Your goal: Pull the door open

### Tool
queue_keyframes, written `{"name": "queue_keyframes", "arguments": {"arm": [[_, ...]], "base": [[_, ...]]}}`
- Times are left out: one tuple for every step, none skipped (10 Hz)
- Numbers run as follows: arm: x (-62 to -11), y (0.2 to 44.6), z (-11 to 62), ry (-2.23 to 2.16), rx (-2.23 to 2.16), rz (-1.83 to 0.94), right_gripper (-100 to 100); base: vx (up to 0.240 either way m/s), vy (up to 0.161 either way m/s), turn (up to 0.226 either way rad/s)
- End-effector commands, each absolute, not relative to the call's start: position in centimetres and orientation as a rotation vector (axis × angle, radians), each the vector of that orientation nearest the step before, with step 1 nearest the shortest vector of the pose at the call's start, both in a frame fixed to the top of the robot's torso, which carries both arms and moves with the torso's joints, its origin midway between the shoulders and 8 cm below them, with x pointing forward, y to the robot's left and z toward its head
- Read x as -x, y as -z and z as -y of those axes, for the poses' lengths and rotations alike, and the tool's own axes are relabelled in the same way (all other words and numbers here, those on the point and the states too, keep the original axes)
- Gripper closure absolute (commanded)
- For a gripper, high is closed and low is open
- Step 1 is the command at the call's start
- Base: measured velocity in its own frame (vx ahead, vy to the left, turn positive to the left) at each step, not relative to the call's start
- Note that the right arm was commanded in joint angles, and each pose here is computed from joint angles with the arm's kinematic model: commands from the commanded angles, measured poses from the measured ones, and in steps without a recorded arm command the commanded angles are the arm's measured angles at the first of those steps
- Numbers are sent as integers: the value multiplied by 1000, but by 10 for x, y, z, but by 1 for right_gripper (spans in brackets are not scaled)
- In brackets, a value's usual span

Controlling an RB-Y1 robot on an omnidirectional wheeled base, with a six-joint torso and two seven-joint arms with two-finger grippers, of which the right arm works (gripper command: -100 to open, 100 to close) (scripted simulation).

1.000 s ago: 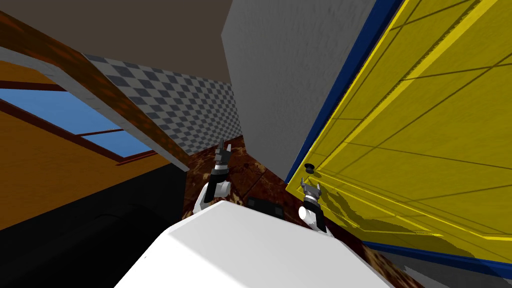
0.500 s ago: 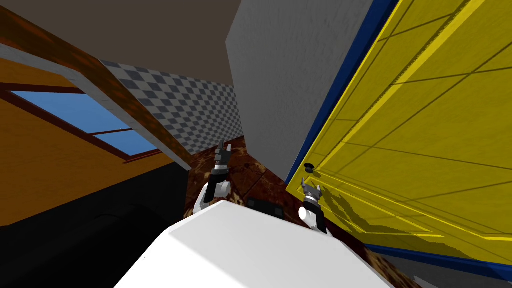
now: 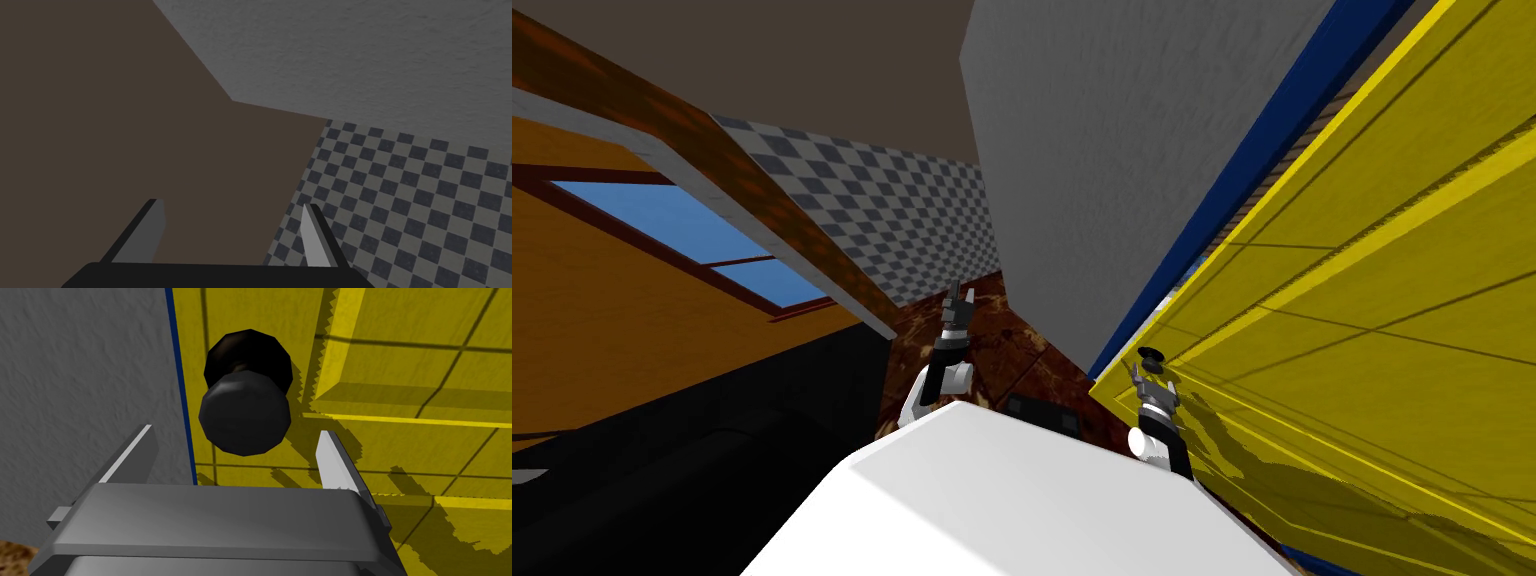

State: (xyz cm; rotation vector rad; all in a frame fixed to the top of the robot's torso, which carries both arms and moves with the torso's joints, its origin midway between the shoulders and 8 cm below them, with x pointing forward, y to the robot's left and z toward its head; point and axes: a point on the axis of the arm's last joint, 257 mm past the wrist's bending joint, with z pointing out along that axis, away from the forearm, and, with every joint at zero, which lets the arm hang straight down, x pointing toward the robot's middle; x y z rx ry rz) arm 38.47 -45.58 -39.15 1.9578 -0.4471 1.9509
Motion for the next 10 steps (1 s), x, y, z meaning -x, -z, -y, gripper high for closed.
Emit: {"name": "queue_keyframes", "arguments": {"arm": [[-383, 394, 460, -1948, -1956, 452, -100], [-375, 393, 477, -1941, -1946, 464, -100], [-370, 392, 485, -1939, -1941, 470, -100], [-370, 392, 485, -1939, -1941, 470, -100], [-372, 393, 483, -1941, -1940, 470, -100], [-372, 393, 483, -1941, -1940, 470, 100], [-372, 393, 483, -1941, -1940, 470, 100], [-372, 393, 483, -1941, -1940, 470, 100], [-372, 393, 483, -1941, -1940, 470, 100], [-372, 393, 483, -1941, -1940, 470, 100]], "base": [[71, -14, 14], [97, -23, 83], [154, -44, 98], [119, -7, 32], [41, 6, -3], [0, 0, 0], [-14, -4, 5], [-10, -1, 7], [-6, 0, 3], [0, 0, 0]]}}
